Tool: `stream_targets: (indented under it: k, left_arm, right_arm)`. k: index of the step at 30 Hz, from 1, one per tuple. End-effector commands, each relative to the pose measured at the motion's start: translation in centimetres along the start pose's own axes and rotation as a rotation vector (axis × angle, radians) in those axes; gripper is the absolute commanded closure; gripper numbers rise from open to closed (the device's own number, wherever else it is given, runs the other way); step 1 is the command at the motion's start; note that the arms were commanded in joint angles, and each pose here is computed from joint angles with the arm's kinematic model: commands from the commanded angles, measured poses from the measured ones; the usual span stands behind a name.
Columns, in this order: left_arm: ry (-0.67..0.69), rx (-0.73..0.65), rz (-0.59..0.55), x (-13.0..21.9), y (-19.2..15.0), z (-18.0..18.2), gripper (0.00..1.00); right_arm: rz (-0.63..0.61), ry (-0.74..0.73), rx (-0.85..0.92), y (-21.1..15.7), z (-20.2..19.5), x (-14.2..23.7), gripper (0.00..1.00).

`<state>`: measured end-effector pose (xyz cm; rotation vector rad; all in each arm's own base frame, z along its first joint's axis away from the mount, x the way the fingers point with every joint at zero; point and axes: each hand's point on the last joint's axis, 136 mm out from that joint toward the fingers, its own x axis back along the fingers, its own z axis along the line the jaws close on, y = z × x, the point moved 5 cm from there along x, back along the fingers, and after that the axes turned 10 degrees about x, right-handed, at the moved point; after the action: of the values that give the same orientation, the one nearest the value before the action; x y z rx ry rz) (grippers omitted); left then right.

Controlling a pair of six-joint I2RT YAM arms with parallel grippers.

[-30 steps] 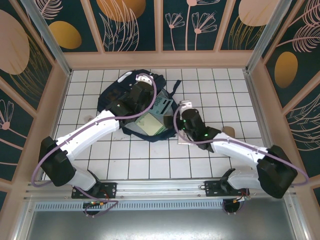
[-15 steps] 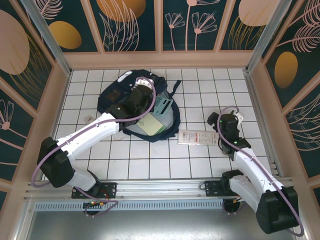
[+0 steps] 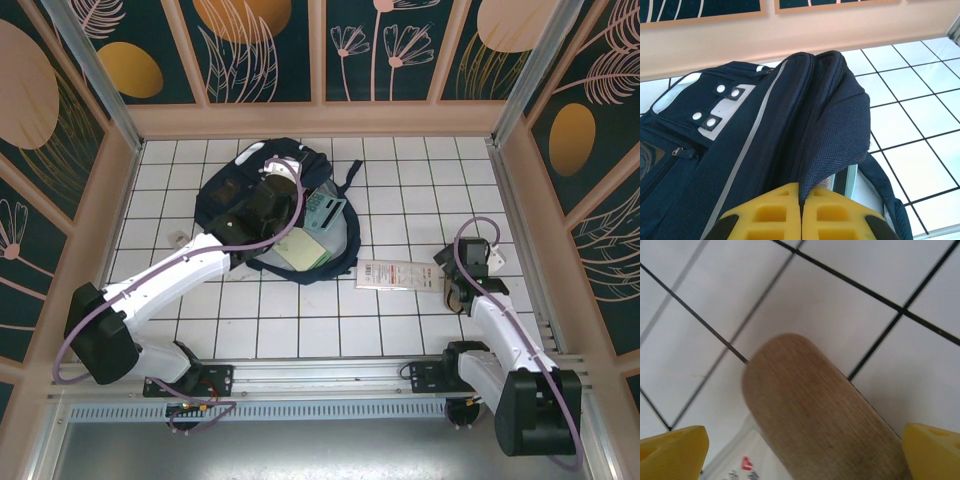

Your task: Pack the student bag

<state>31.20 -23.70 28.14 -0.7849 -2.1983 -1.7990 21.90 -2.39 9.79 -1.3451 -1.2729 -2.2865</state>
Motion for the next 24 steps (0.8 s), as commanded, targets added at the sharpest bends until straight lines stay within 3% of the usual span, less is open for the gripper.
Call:
stream_targets:
  k: [1,8,12,19,24]
  left_arm:
    - [-0.05,0.073,-0.107,1.7,2.7,-0.3,0.98]
    - [-0.053,0.066,-0.088,1.1,2.2,-0.5,0.97]
    - [-0.061,0.068,-0.087,1.2,2.2,-0.6,0.97]
    - [-0.067,0.07,-0.088,1.4,2.3,-0.6,0.95]
    - [-0.071,0.072,-0.083,1.3,2.3,-0.7,0.95]
  right_arm:
    - [0.065,-0.019,0.017,-0.6,-0.1,-0.2,0.01]
    - [0.12,0.097,0.099,-1.3,1.6,-1.0,0.03]
    - [0.115,0.082,0.104,-1.4,1.3,-1.0,0.06]
    - [0.093,0.06,0.094,-1.5,0.7,-0.9,0.19]
    - [0.111,0.068,0.107,-2.0,0.7,-1.4,0.15]
